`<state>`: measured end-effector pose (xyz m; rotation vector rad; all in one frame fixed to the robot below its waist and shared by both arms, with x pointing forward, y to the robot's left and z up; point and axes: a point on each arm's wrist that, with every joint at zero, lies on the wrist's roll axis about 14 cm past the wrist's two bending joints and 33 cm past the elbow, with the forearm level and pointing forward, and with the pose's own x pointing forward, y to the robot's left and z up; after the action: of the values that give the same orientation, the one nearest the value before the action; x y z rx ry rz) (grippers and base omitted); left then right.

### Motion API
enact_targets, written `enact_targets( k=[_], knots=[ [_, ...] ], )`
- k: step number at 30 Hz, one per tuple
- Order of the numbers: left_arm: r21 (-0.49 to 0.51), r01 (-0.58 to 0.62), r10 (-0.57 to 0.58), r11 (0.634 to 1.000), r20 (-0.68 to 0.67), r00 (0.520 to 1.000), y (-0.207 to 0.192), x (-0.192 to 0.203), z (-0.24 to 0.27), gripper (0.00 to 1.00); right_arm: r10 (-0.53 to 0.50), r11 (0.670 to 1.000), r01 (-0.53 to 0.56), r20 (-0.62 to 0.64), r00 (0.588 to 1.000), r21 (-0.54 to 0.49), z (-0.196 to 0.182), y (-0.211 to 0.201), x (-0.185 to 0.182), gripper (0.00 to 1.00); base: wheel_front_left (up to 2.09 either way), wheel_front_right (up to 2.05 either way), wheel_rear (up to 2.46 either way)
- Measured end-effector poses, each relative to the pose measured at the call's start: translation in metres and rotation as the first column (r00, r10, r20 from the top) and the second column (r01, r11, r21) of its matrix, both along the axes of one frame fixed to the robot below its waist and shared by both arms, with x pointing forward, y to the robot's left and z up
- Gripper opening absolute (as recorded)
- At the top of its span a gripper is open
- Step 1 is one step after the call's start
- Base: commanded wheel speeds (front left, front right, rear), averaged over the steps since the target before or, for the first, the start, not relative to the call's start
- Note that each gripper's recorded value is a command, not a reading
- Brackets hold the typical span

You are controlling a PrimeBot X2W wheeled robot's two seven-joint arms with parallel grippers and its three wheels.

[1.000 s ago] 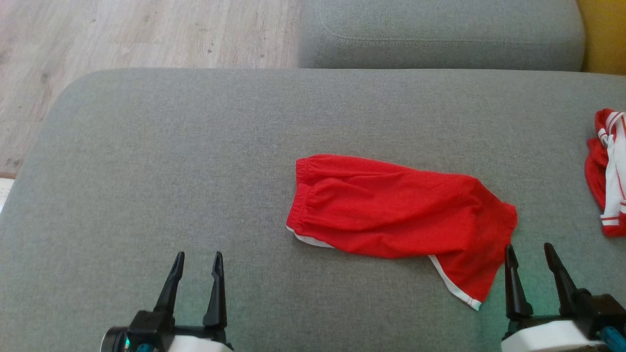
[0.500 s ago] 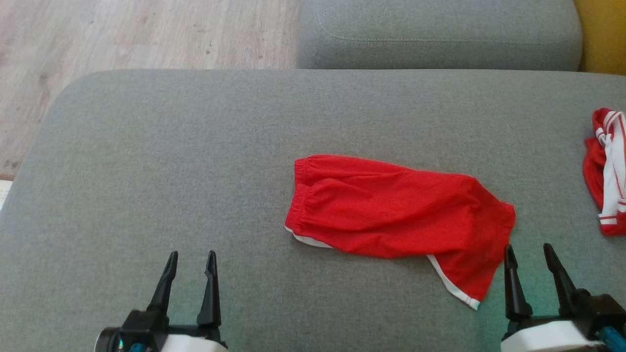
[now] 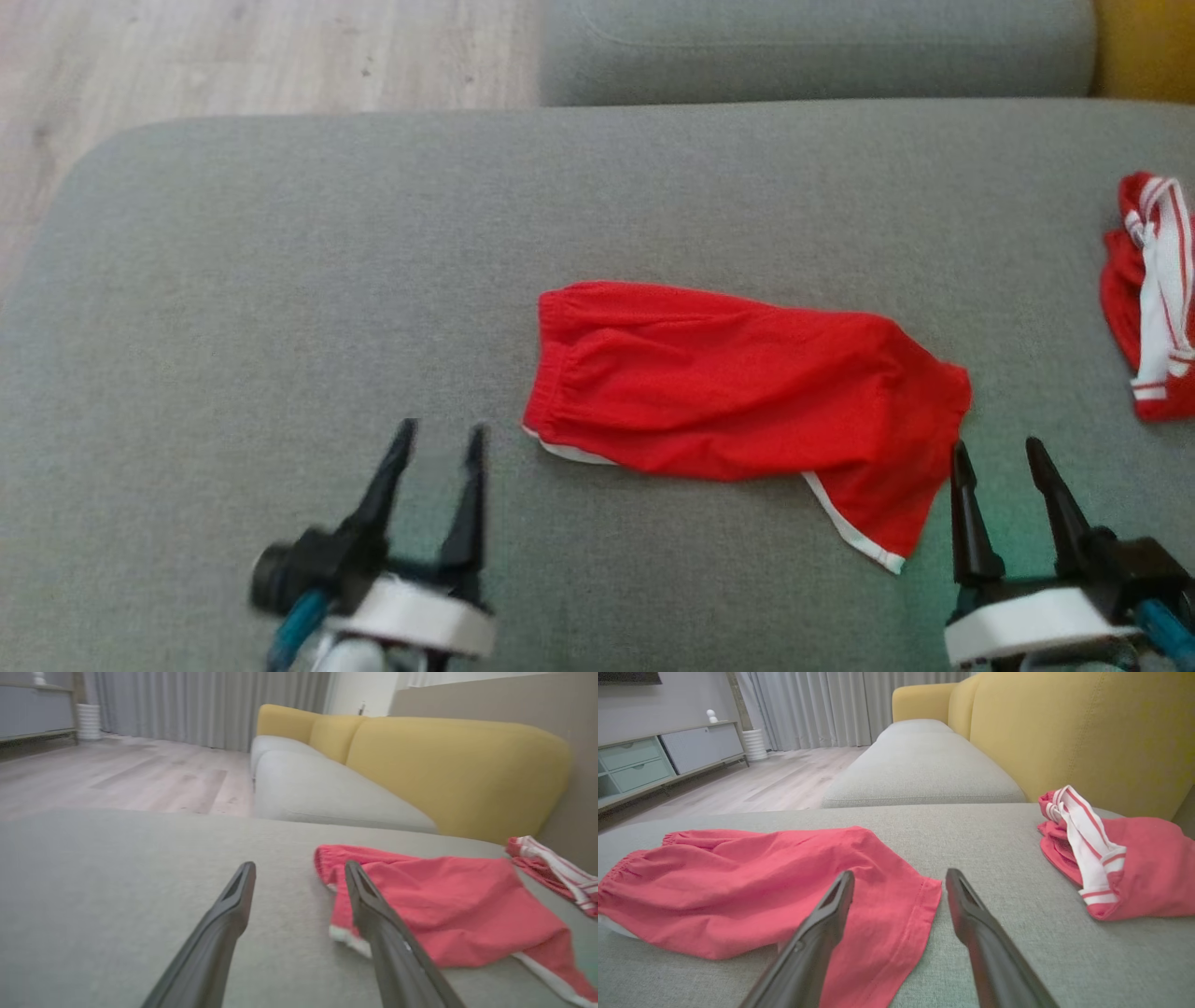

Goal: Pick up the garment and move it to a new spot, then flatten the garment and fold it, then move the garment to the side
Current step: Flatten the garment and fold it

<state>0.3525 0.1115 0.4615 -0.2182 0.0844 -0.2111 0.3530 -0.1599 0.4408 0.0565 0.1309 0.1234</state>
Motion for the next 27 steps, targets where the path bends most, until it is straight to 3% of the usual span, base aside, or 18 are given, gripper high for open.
enact_targets(
  k=[3, 7, 12, 22, 23, 24, 25, 27],
  knots=[
    [-0.014, 0.115, -0.115, 0.993, 0.003, 0.993, -0.032, 0.016, 0.002, 1.0, -0.004, 1.0, 0.004, 0.005, 1.0, 0.003, 0.001, 0.0, 0.003, 1.0, 0.0, 0.0, 0.0],
    [-0.008, 0.223, -0.223, 0.975, -0.09, 0.971, -0.061, 0.022, -0.026, 1.0, -0.03, 1.0, 0.03, 0.008, 1.0, 0.002, 0.002, -0.008, 0.003, 1.0, 0.0, 0.0, 0.0],
    [-0.01, 0.25, -0.247, 0.968, -0.188, 0.951, -0.068, 0.034, -0.054, 1.0, -0.091, 0.996, 0.091, -0.005, 0.996, -0.007, -0.001, -0.027, -0.006, 1.0, 0.0, 0.0, 0.0],
    [-0.042, 0.31, -0.311, 0.95, -0.239, 0.92, -0.085, 0.035, -0.068, 1.0, -0.133, 0.991, 0.132, -0.022, 0.991, -0.014, -0.006, -0.04, -0.009, 1.0, 0.0, 0.0, 0.0],
    [-0.047, 0.316, -0.318, 0.947, -0.233, 0.919, -0.087, 0.035, -0.066, 0.96, -0.133, 0.991, 0.133, -0.022, 0.991, -0.015, -0.006, -0.04, -0.008, 1.0, 0.0, 0.0, 0.0],
    [-0.05, 0.325, -0.328, 0.944, -0.225, 0.918, -0.088, 0.035, -0.064, 0.73, -0.133, 0.991, 0.133, -0.023, 0.991, -0.015, -0.006, -0.04, -0.008, 1.0, 0.0, 0.0, 0.0],
    [-0.049, 0.334, -0.337, 0.941, -0.214, 0.917, -0.09, 0.036, -0.061, 0.4, -0.134, 0.991, 0.134, -0.024, 0.991, -0.015, -0.006, -0.041, -0.007, 1.0, 0.0, 0.0, 0.0],
    [-0.053, 0.346, -0.35, 0.937, -0.182, 0.919, -0.093, 0.038, -0.052, 0.0, -0.133, 0.991, 0.133, -0.022, 0.991, -0.014, -0.006, -0.04, -0.006, 1.0, 0.0, 0.0, 0.0]
  ],
)
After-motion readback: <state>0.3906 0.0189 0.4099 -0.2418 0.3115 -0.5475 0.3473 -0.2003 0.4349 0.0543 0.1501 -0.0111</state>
